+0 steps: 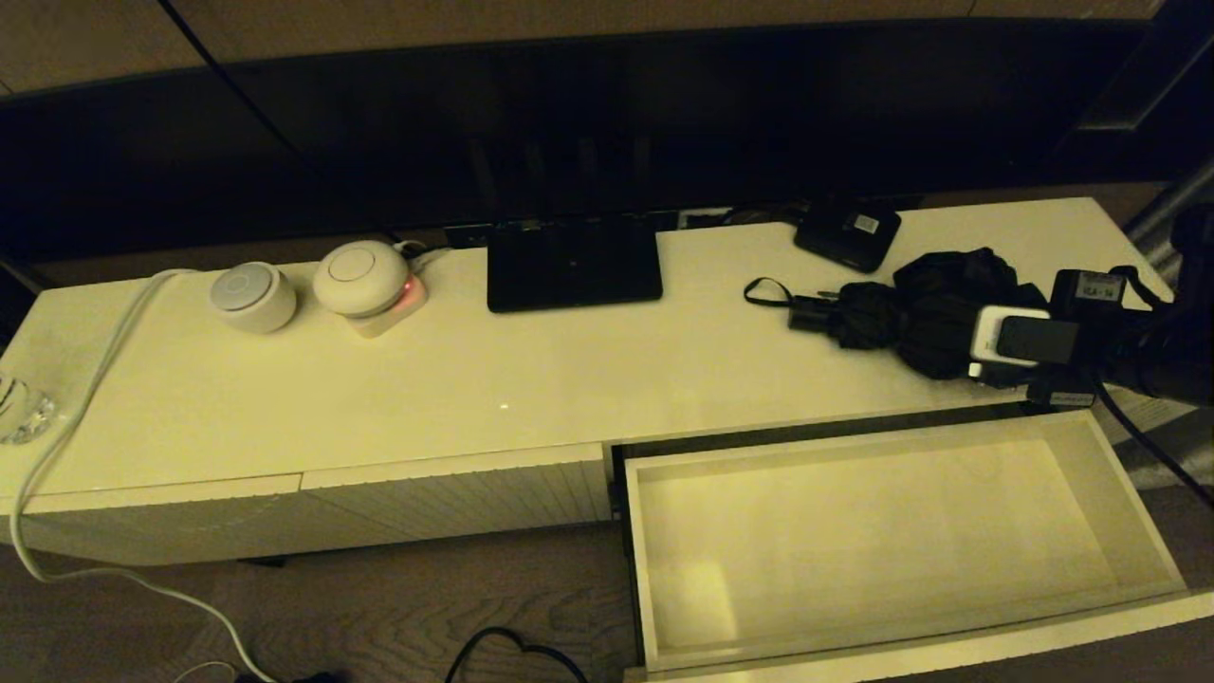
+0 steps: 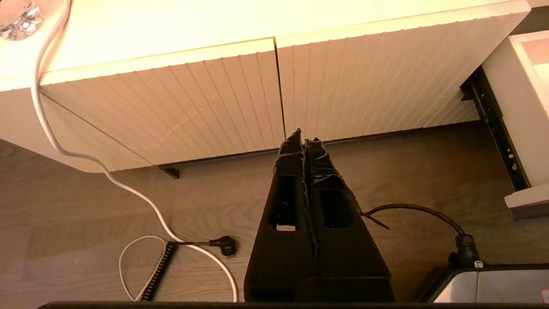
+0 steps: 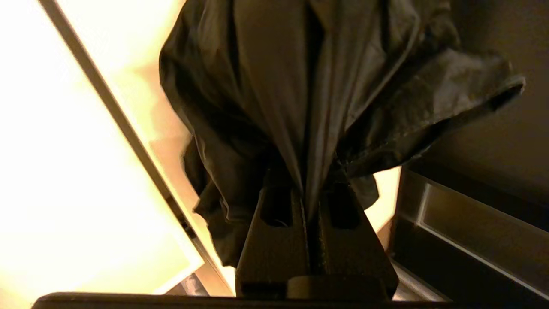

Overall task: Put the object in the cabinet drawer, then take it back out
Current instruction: Take the umbrella out of the drawer and put it on the table, then close the drawer

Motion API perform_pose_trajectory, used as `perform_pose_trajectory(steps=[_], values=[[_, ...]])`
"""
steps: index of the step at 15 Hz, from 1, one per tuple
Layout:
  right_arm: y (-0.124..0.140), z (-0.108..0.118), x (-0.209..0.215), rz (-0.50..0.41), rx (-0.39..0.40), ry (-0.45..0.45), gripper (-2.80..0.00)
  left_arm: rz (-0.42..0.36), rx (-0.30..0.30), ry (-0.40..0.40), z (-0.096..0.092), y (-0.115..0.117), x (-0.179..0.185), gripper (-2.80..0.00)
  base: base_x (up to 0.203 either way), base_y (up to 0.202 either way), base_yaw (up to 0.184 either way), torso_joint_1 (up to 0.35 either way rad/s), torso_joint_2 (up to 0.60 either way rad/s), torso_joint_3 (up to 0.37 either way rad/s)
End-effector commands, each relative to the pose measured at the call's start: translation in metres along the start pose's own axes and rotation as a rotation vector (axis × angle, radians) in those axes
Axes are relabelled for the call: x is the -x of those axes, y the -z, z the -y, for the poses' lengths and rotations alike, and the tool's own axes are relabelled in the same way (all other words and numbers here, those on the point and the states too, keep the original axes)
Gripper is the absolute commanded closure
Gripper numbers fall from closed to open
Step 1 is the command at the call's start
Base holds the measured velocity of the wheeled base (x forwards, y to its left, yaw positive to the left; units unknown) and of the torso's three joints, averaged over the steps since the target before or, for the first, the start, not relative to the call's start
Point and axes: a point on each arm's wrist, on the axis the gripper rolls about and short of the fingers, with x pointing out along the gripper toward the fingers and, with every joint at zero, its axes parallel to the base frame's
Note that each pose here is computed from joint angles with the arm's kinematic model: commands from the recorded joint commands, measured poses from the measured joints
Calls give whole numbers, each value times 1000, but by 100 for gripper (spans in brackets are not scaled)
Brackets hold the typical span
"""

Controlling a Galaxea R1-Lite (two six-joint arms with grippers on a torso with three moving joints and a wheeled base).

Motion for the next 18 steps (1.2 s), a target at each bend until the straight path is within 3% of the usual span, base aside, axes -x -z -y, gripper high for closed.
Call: perform_pose_trajectory(steps=[1,10,13,16,17,18], values=[[-4,-3,-3,7,18,-5,-280,-3,-1,0,0,1,0,0,0,0,0,0,0,0],[-18,14,61,45,38,120,-280,-3,0,0,0,1,0,0,0,0,0,0,0,0],[-21,-3,100,54,45,99,-280,-3,0,0,0,1,0,0,0,0,0,0,0,0],[-17,-41,122,49,36,-28,-280,-3,0,0,0,1,0,0,0,0,0,0,0,0],[-15,-59,125,46,27,-98,0,-3,0,0,0,1,0,0,0,0,0,0,0,0],[-13,-76,125,44,21,-169,0,-3,0,0,0,1,0,0,0,0,0,0,0,0]])
